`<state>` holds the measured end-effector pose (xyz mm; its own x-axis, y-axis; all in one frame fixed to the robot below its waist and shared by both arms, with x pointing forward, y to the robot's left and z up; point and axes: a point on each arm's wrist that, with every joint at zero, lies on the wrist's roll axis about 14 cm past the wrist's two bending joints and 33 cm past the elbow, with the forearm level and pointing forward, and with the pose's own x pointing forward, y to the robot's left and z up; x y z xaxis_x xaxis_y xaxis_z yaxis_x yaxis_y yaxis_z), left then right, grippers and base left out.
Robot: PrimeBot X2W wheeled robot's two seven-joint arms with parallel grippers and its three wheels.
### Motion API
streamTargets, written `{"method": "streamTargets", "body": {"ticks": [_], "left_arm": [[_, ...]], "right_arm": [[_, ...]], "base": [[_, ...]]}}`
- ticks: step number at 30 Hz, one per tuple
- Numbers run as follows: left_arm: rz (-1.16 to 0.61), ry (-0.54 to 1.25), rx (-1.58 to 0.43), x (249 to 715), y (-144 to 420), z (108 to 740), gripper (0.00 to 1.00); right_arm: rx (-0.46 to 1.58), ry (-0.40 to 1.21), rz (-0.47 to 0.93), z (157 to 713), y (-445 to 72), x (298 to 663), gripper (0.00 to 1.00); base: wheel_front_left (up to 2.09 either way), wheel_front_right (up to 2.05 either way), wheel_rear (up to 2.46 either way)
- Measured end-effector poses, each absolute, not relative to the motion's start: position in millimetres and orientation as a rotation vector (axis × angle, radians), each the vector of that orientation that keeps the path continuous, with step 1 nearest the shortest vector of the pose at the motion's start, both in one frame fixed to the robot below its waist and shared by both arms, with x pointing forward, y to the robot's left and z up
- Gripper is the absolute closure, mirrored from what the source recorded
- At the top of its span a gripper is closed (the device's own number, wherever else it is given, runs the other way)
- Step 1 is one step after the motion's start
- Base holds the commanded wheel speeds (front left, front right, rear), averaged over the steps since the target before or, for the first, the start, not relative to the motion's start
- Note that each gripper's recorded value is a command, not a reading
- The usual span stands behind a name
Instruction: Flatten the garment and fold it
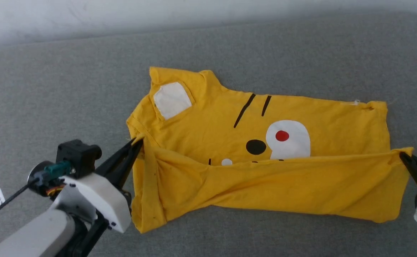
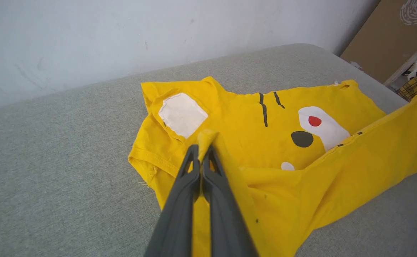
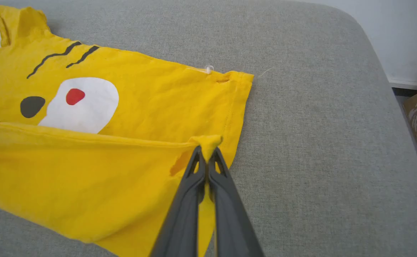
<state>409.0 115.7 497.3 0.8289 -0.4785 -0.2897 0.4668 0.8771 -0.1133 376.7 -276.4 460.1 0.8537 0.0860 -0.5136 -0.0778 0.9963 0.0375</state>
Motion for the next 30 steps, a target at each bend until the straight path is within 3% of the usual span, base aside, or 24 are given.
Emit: {"method": "streamTargets", "body": {"ticks": [7, 15, 16, 17, 18, 19, 20, 21, 23, 30], "left_arm": [[-0.473, 0.342, -0.076, 437, 112, 462, 1.0], [-0.452, 0.504, -0.064, 429, 118, 407, 1.0], [-0.451, 0.521, -0.069, 427, 118, 403, 1.0], [-0.448, 0.532, -0.068, 426, 119, 400, 0.91], [-0.446, 0.542, -0.069, 425, 119, 398, 0.77], [-0.439, 0.549, -0.072, 424, 120, 396, 0.59], [-0.438, 0.551, -0.073, 424, 120, 396, 0.47], [-0.434, 0.55, -0.074, 425, 121, 396, 0.24], [-0.424, 0.54, -0.086, 426, 121, 397, 0.02], [-0.371, 0.364, -0.155, 439, 127, 438, 0.0]], "right_arm": [[0.016, 0.639, 0.112, 422, -268, 390, 1.0], [0.039, 0.72, 0.106, 390, -268, 384, 1.0], [0.041, 0.726, 0.106, 388, -268, 383, 0.92], [0.044, 0.728, 0.107, 387, -267, 382, 0.78], [0.047, 0.73, 0.106, 386, -267, 381, 0.55], [0.049, 0.73, 0.103, 386, -268, 381, 0.0], [0.05, 0.727, 0.098, 386, -269, 381, 0.0], [0.051, 0.726, 0.095, 386, -270, 381, 0.0], [0.053, 0.716, 0.09, 387, -271, 382, 0.0], [0.08, 0.609, 0.072, 413, -273, 387, 0.0]], "base": [[0.0, 0.0, 0.0], [0.0, 0.0, 0.0], [0.0, 0.0, 0.0], [0.0, 0.0, 0.0], [0.0, 0.0, 0.0], [0.0, 0.0, 0.0], [0.0, 0.0, 0.0], [0.0, 0.0, 0.0], [0.0, 0.0, 0.0], [0.0, 0.0, 0.0]]}}
